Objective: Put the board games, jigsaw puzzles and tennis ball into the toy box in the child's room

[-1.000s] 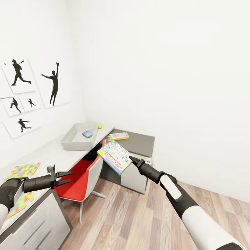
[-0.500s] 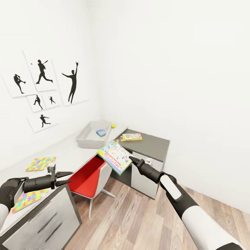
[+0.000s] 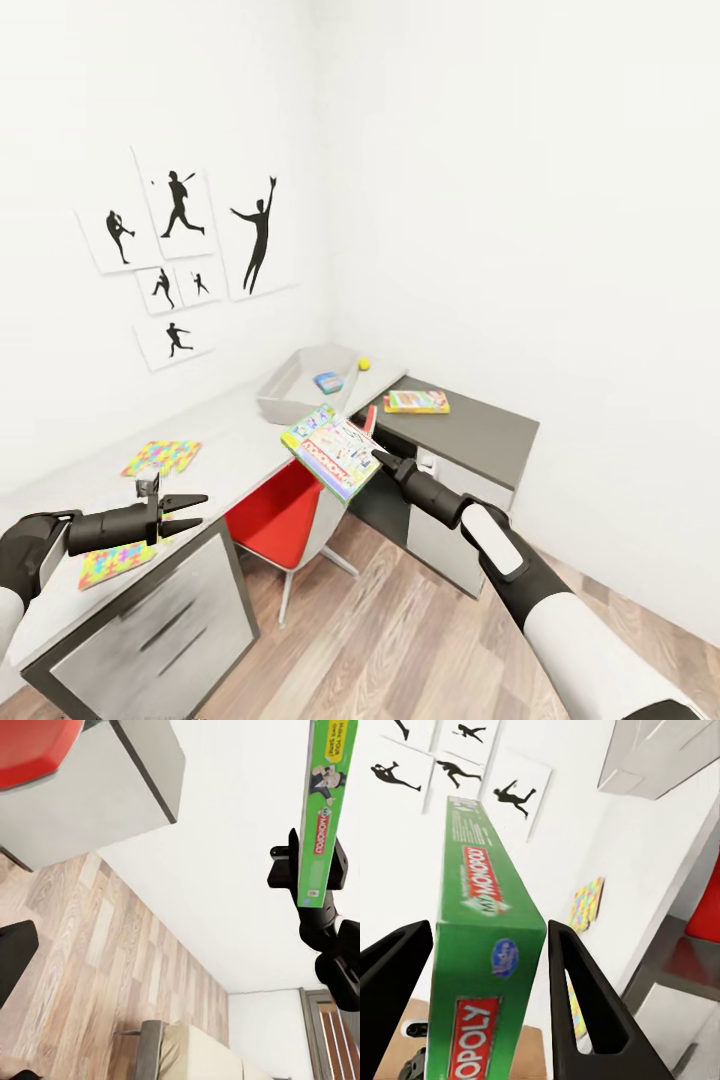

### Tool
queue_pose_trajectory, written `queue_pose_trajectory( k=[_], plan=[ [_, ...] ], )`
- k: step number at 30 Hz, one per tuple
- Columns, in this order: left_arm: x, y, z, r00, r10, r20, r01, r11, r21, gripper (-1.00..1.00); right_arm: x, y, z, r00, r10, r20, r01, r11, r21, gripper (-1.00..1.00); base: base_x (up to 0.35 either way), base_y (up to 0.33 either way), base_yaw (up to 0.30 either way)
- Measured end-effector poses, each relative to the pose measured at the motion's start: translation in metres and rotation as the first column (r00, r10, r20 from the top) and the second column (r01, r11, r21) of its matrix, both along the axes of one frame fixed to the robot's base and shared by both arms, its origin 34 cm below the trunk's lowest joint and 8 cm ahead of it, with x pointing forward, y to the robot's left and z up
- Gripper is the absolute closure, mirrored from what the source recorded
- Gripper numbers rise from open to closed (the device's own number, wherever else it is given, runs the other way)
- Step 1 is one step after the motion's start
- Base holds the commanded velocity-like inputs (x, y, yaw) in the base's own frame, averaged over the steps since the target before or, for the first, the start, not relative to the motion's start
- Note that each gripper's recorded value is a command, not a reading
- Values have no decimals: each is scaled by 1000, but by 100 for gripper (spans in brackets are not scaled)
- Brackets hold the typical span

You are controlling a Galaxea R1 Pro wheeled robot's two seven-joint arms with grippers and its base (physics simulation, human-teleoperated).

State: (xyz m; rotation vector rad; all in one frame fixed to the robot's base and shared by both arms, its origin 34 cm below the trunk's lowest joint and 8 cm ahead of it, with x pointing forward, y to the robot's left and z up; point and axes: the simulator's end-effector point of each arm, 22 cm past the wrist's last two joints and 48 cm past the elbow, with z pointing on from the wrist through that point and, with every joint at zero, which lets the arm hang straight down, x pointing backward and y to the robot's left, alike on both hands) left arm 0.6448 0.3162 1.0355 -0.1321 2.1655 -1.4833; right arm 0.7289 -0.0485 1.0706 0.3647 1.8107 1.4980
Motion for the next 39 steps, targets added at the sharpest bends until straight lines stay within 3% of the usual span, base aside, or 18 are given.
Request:
queue_pose_trajectory(
  k=[13, 39],
  plan=[
    [0, -1, -3, 1000, -3, -6, 3, 1000, 0, -100, 0, 0, -3, 1000, 1, -5, -1, 1000, 2, 100, 29, -23, 250],
    [0, -3, -4, 1000, -6, -7, 6, 1000, 1, -100, 0, 1, -1, 1000, 2, -2, -2, 1000, 7, 100, 118, -72, 8]
  ],
)
